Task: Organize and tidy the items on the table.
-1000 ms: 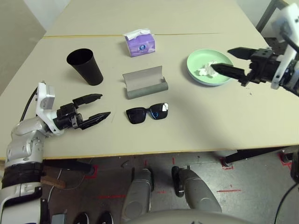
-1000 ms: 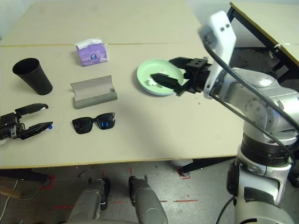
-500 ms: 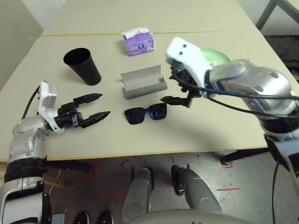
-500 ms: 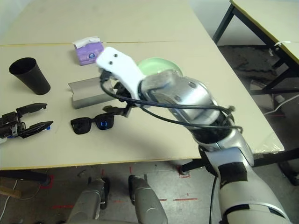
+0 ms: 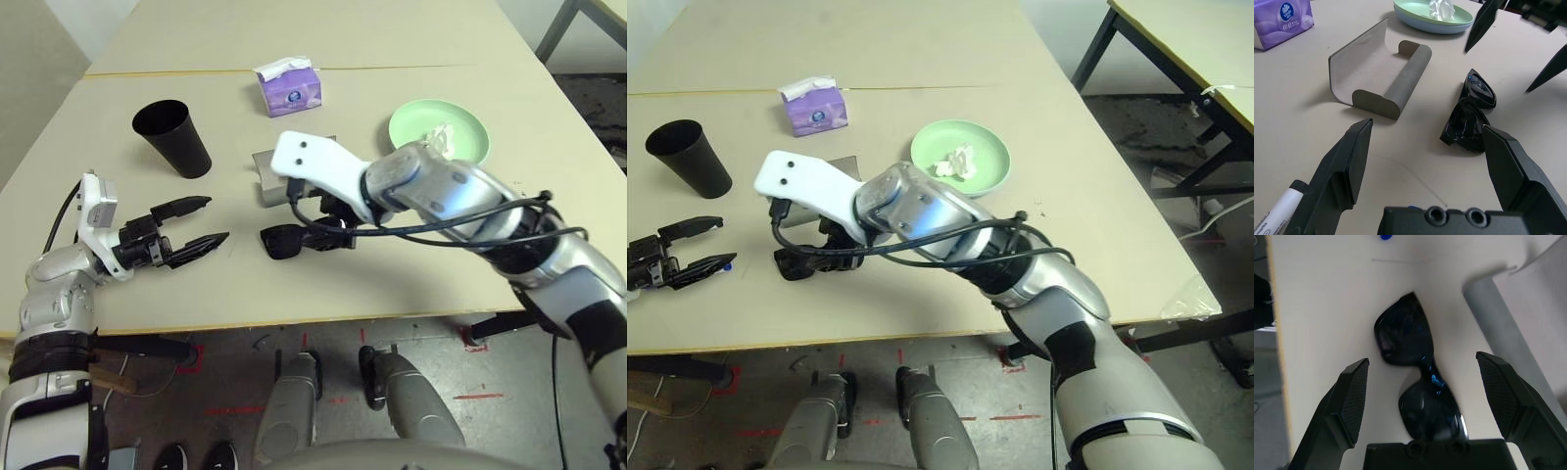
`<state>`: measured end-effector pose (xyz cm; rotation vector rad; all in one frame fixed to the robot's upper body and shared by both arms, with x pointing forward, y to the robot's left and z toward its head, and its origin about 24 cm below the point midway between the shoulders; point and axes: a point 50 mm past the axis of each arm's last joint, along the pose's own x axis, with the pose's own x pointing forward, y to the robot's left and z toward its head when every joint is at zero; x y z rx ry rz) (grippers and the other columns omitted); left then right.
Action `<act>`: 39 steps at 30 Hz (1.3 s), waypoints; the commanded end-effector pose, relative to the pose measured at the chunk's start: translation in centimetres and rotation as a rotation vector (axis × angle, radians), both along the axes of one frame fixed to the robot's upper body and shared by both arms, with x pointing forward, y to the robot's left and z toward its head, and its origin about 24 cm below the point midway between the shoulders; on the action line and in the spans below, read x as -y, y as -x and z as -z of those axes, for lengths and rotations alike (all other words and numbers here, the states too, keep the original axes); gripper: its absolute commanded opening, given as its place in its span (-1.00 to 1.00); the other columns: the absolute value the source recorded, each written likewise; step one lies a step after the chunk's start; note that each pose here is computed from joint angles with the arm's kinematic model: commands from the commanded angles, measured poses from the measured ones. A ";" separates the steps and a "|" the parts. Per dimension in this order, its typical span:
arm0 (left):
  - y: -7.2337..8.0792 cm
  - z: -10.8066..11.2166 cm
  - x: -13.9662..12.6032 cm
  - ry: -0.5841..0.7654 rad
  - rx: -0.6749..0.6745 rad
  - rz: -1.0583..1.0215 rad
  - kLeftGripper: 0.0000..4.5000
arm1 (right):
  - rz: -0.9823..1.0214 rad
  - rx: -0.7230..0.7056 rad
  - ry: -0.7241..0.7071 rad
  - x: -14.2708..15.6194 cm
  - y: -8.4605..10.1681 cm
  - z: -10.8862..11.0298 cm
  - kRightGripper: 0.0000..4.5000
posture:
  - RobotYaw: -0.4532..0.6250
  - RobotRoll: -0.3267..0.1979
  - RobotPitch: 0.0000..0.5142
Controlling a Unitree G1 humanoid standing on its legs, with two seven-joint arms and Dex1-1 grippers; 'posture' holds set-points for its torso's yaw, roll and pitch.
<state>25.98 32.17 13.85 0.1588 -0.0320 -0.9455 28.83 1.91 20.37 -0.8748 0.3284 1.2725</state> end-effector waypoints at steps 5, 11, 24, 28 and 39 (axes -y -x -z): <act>0.4 0.0 -0.3 -0.019 -0.005 -0.010 1.00 | -0.047 0.046 0.034 -1.4 -0.8 2.4 0.98 | -0.14 0.25 -0.15; 0.8 0.1 -0.2 -0.013 -0.006 -0.014 1.00 | -0.055 0.048 0.055 -0.9 -1.5 3.2 0.98 | -0.13 0.25 -0.15; 0.7 0.3 0.2 -0.002 -0.011 -0.006 1.00 | -0.109 0.026 0.125 -0.1 -1.1 3.9 0.98 | -0.15 0.25 -0.17; 0.7 0.4 0.3 0.000 -0.012 -0.006 1.00 | -0.124 0.028 0.130 -0.2 -0.9 3.8 0.98 | -0.15 0.25 -0.17; 1.0 0.7 0.4 0.007 -0.019 -0.002 1.00 | -0.157 0.046 0.130 -1.0 -0.5 3.4 0.91 | -0.14 0.25 -0.16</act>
